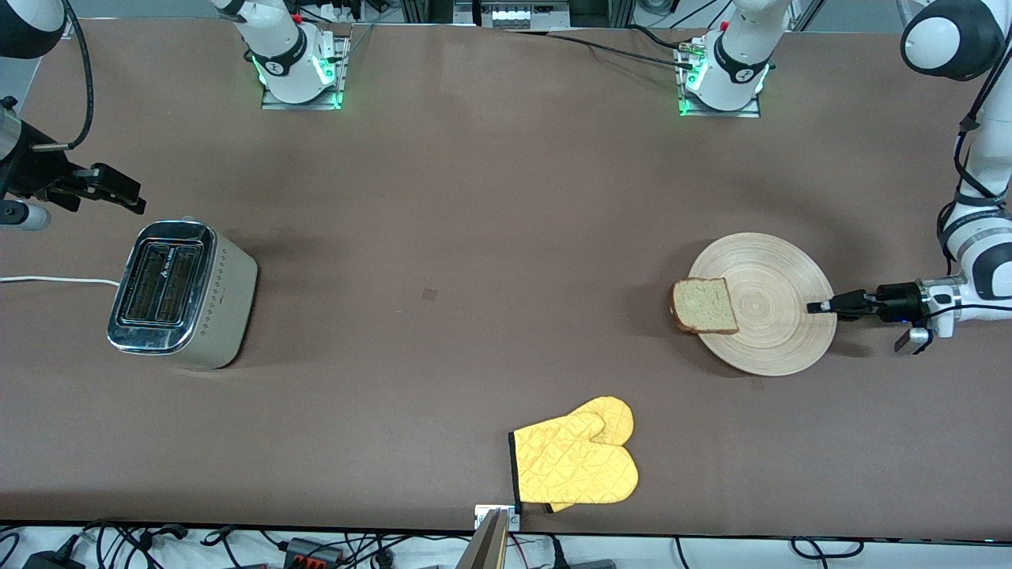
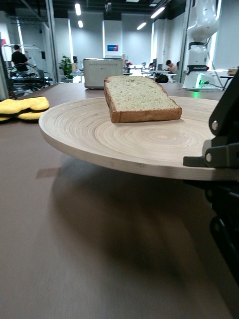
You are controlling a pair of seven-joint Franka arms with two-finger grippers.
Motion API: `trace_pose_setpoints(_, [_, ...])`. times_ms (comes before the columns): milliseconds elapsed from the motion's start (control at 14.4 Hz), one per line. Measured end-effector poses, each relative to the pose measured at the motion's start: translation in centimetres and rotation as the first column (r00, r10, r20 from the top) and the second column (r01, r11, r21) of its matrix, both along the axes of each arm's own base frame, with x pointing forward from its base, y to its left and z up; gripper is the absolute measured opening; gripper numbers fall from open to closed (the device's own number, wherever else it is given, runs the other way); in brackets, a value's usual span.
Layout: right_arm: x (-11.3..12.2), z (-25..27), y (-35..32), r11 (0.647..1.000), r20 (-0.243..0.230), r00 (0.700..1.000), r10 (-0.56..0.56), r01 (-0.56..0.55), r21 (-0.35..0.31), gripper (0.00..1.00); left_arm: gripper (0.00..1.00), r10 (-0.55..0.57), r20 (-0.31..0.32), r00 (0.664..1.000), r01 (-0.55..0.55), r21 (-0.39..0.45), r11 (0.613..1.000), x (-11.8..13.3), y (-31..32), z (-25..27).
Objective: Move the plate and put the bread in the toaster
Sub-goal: 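Grip the plate rim with the left gripper and slide it toward the toaster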
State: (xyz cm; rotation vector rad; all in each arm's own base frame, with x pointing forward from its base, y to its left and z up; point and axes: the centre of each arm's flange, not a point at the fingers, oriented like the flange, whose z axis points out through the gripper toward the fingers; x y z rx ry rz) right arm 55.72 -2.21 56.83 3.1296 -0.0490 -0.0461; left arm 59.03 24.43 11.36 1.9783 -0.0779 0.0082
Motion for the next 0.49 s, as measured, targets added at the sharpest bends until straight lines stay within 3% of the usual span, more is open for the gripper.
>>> trace_pose_setpoints(278, [0.0, -0.1, 0.0, 1.0, -0.003, 1.0, 0.0, 0.0, 0.0, 1.0, 0.08, -0.142, -0.024, 0.99, 0.141, -0.011, 0.99, 3.0, -9.7, -0.3])
trace_pose_setpoints(486, [0.0, -0.2, 0.0, 1.0, -0.006, 1.0, 0.0, 0.0, 0.0, 1.0, 0.08, -0.141, -0.059, 0.988, 0.137, -0.071, 0.988, 4.1, -16.6, -0.9])
